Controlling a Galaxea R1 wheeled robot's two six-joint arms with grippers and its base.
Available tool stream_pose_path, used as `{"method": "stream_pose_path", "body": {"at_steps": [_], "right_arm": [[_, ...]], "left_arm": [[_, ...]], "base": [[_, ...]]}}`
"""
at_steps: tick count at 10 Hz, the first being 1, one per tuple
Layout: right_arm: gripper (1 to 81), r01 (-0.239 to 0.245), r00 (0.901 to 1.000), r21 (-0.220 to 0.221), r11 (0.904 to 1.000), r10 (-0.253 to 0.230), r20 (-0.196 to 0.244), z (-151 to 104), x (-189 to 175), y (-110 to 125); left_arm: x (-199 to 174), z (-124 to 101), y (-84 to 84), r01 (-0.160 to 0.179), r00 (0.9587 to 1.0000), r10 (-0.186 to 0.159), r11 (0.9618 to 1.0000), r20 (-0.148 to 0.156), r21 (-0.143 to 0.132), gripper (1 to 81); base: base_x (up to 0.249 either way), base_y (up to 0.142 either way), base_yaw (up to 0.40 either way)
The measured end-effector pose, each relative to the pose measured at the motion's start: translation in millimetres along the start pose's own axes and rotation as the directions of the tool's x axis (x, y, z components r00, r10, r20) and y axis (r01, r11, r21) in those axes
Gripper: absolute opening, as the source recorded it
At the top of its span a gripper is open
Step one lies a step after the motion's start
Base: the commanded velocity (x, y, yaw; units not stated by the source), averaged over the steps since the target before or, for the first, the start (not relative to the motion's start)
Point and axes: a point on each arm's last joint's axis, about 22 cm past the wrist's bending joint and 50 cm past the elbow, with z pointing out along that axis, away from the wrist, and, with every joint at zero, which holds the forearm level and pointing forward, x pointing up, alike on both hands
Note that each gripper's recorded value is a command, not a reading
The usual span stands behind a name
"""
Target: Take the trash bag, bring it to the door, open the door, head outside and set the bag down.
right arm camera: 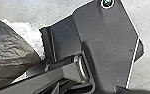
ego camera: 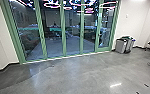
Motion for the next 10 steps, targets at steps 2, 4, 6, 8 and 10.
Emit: {"method": "stream_pose_path", "body": {"at_steps": [2,4,6,8,10], "right_arm": [[81.1,0.0,1.0,0.001,1.0,0.0,-0.001,0.1,0.5,-0.4],[81.1,-0.001,1.0,0.0,1.0,0.001,0.003,0.0,-2.5,0.2],[81.1,-0.001,1.0,0.0,1.0,0.001,-0.001,0.0,-0.8,0.1],[81.1,-0.001,1.0,-0.001,1.0,0.001,0.004,0.4,-2.7,-0.4],[81.1,0.0,1.0,-0.002,1.0,0.0,0.0,0.3,-1.1,0.1]], "left_arm": [[-0.1,0.0,0.0,0.0,1.0,0.0,1.0,0.0,0.0,1.0],[3.6,-0.3,1.1,-0.002,1.0,0.002,1.0,-0.004,-0.001,1.0],[1.9,-0.1,0.6,-0.001,1.0,0.001,1.0,-0.001,-0.001,1.0],[2.3,-0.3,0.1,-0.001,1.0,0.001,1.0,-0.001,0.0,1.0],[-0.2,-0.7,-2.2,0.001,1.0,-0.001,1.0,0.002,0.002,1.0]], "base": [[0.0,0.0,-0.307],[0.0,0.0,-0.214],[0.0,0.0,-0.173],[0.0,0.0,-0.167],[0.0,0.0,-0.165]]}}
